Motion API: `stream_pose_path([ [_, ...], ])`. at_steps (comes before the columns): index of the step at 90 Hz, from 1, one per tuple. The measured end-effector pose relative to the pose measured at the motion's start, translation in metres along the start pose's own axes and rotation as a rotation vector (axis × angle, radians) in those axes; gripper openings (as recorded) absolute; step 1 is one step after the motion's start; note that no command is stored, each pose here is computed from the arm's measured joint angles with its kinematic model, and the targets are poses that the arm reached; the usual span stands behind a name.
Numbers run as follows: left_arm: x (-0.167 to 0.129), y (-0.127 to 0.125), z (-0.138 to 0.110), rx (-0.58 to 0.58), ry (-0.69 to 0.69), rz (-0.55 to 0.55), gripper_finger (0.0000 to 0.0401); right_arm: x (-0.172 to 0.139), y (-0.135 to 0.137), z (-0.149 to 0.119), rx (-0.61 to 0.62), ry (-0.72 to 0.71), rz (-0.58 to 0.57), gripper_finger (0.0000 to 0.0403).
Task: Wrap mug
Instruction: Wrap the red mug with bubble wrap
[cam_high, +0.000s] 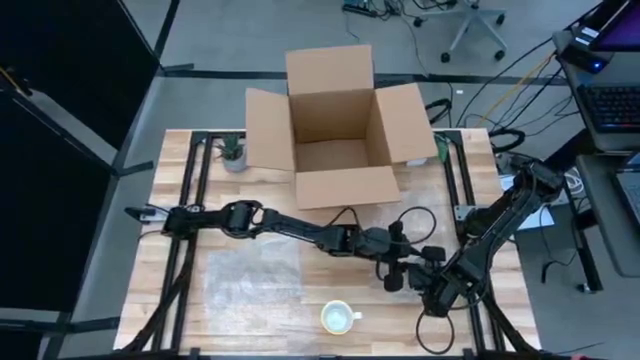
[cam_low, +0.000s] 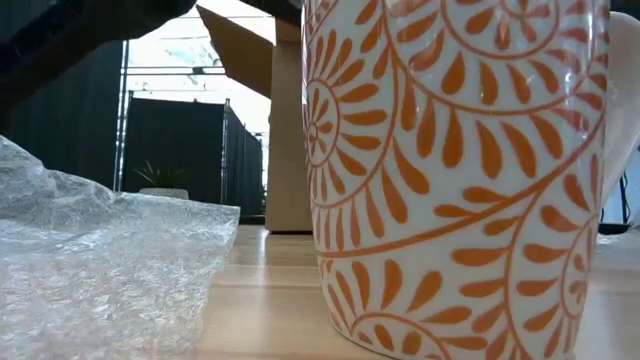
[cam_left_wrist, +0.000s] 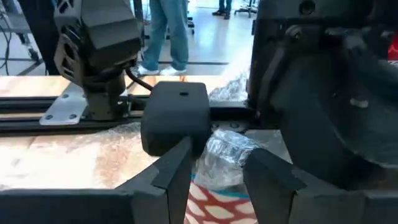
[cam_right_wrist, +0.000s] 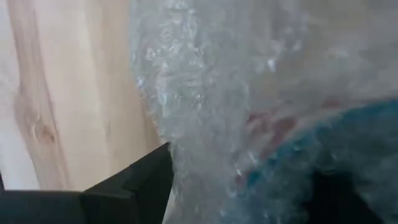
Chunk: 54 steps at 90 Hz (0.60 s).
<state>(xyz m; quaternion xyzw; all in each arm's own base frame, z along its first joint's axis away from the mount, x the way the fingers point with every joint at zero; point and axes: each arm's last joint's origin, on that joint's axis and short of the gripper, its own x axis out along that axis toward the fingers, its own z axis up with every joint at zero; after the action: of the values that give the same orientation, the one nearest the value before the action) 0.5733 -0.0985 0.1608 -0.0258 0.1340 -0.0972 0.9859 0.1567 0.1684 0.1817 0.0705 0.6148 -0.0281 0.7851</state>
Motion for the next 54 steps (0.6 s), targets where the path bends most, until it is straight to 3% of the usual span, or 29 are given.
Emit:
stream_pose_path([
  [24,0.002,-0.001,-0.007,0.004,0.042,-0.011,0.0127,-0.011,-0.002,0.0,0.063,0.001,0.056,0.0226],
  [39,0.002,-0.002,-0.008,0.004,0.045,-0.002,0.0127,-0.032,-0.006,0.001,0.089,-0.015,0.109,0.0226],
  [54,0.002,-0.002,-0.008,0.003,0.044,0.0,0.0127,-0.059,-0.013,0.002,0.101,-0.015,0.091,0.0226],
])
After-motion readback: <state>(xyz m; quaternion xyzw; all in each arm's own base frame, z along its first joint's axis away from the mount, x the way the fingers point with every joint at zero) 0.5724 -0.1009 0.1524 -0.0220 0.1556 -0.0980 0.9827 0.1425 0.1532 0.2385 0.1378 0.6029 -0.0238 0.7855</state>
